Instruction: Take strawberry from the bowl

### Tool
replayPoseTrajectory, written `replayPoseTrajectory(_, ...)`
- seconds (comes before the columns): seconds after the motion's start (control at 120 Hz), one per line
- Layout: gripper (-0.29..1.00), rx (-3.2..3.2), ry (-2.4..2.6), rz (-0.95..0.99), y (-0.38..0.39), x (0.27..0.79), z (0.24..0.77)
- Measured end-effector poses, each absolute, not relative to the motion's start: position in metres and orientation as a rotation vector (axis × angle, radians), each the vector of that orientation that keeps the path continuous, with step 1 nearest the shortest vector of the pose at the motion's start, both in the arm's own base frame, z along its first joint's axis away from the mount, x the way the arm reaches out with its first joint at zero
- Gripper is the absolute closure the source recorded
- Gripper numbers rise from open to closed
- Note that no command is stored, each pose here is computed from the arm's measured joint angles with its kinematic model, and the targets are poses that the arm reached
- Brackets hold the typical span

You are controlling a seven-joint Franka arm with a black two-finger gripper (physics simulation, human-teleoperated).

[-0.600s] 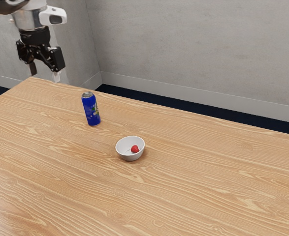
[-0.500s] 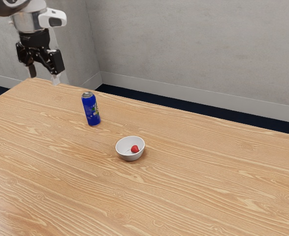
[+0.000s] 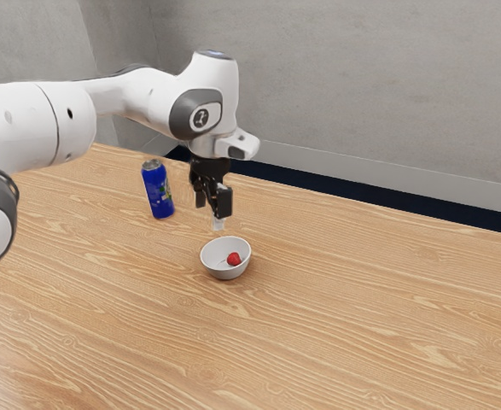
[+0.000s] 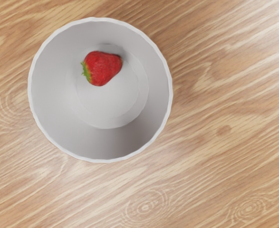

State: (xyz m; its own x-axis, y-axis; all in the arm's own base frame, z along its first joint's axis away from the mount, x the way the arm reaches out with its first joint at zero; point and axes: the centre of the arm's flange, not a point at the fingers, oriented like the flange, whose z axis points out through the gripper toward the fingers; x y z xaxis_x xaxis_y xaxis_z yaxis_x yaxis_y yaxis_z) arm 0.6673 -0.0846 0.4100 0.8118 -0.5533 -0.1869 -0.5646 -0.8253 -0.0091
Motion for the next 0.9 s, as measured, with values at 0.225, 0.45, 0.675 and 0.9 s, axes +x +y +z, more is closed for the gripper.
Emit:
replayPoseTrajectory(0.225, 0.28, -2.742, 1.391, 0.124, -0.088, 0.682, 0.402)
replayPoseTrajectory(0.45, 0.32, -2.479, 1.795, 0.081, -0.055, 0.704, 0.353)
replayPoseTrajectory(0.675, 0.34, -2.188, 2.165, 0.034, -0.075, 0.694, 0.334)
replayPoseTrajectory(0.9, 0.34, -1.986, 2.369, 0.022, -0.068, 0.681, 0.323)
